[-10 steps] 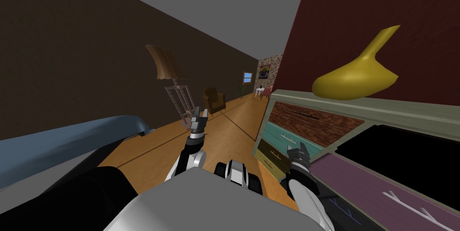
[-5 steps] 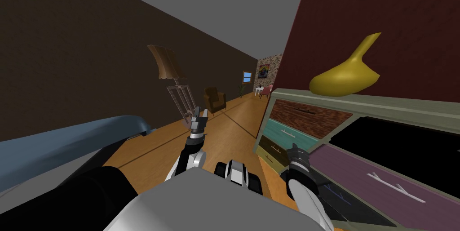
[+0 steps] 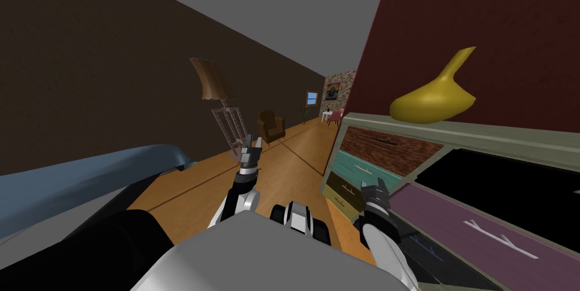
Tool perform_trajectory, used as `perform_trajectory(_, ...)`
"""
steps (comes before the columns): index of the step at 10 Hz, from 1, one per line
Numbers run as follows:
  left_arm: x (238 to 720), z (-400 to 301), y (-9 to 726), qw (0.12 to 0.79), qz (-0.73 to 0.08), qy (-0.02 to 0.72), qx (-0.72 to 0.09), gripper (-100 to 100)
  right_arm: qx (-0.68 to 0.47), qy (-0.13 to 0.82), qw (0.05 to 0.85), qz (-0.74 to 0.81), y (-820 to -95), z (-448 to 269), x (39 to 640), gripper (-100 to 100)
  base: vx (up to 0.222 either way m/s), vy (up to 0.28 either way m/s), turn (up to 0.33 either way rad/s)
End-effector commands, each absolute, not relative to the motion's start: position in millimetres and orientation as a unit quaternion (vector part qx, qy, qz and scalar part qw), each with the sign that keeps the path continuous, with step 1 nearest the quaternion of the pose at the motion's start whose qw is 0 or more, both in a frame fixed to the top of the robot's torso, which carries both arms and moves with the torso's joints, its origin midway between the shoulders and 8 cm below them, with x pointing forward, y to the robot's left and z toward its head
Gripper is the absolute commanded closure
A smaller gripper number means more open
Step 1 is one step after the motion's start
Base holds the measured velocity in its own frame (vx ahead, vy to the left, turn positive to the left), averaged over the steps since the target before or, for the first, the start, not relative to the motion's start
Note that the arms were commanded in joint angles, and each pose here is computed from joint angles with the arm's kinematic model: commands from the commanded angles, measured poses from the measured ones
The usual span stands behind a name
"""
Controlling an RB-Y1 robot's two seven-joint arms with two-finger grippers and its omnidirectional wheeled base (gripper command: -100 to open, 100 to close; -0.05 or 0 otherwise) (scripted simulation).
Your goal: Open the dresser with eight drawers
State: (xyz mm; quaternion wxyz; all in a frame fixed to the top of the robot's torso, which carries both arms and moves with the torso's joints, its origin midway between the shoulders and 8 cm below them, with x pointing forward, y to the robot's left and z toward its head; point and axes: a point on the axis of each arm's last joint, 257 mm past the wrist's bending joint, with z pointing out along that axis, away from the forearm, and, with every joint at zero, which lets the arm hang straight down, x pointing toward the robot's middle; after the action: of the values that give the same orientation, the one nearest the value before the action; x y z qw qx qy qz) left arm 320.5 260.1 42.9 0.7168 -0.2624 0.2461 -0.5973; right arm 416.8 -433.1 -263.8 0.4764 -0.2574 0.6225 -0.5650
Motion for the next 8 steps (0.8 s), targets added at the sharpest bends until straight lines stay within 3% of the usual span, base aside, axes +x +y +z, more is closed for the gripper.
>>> perform_trajectory(1,321,43,260,0.717,-0.597,0.246,-0.262,0,-0.241,0.623,0.483,-0.566,-435,-260,419,-100,0.141,-0.122,0.043)
perform_trajectory(3,321,43,260,0.717,-0.597,0.246,-0.262,0,-0.238,0.626,0.473,-0.572,-451,-261,417,-100,0.024,-0.034,0.111)
perform_trajectory(8,321,43,260,0.717,-0.598,0.246,-0.262,0,-0.194,0.643,0.429,-0.604,-532,-261,406,-100,-0.102,0.015,0.3)
